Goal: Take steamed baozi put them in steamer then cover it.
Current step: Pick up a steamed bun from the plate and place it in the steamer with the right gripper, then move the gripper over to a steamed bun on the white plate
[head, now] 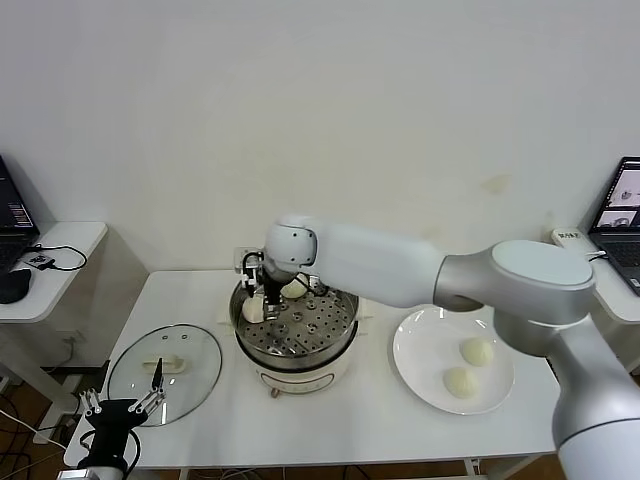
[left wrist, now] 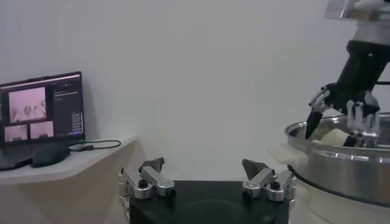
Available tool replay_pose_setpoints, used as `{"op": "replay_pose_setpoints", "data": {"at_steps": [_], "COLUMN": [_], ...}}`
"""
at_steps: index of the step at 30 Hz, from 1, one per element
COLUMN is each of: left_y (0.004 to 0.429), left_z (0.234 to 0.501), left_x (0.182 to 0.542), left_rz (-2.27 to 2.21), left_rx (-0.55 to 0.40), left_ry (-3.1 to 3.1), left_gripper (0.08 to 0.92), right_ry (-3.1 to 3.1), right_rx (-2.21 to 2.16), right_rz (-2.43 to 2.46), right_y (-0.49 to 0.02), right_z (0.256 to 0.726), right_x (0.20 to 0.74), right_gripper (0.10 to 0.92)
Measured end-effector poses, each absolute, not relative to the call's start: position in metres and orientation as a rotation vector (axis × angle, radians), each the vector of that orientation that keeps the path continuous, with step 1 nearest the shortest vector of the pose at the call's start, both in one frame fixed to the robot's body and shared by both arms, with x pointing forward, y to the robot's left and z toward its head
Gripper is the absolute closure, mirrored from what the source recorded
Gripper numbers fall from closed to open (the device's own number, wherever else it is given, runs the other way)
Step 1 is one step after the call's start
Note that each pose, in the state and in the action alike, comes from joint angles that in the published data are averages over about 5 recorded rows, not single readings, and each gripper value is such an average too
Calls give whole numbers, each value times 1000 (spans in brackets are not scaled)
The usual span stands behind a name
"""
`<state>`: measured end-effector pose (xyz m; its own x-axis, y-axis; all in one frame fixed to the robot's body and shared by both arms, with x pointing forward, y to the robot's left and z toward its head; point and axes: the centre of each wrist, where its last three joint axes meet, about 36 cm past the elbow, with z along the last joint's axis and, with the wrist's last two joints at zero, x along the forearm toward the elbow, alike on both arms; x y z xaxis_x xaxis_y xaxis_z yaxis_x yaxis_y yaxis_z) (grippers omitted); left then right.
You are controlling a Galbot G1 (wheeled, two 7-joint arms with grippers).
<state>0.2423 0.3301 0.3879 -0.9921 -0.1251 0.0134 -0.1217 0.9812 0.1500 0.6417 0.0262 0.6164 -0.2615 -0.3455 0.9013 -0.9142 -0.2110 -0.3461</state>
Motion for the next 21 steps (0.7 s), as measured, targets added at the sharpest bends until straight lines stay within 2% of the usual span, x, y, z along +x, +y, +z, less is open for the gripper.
{"op": "replay_pose_setpoints", "data": {"at_steps": [11, 21], "left_y": [331, 327], "left_z": [385, 381], "left_x": [245, 247], "left_rz": [-235, -233], "left_rx": [183, 158], "left_ry": [-3099, -3091], "left_gripper": [177, 177], "right_ry": [-1425, -1313], "right_rx": [1489, 1446], "right_rz": [1605, 1619], "right_y": [-85, -215], "right_z": [675, 662], "right_x": [644, 612], "right_gripper": [200, 200]}}
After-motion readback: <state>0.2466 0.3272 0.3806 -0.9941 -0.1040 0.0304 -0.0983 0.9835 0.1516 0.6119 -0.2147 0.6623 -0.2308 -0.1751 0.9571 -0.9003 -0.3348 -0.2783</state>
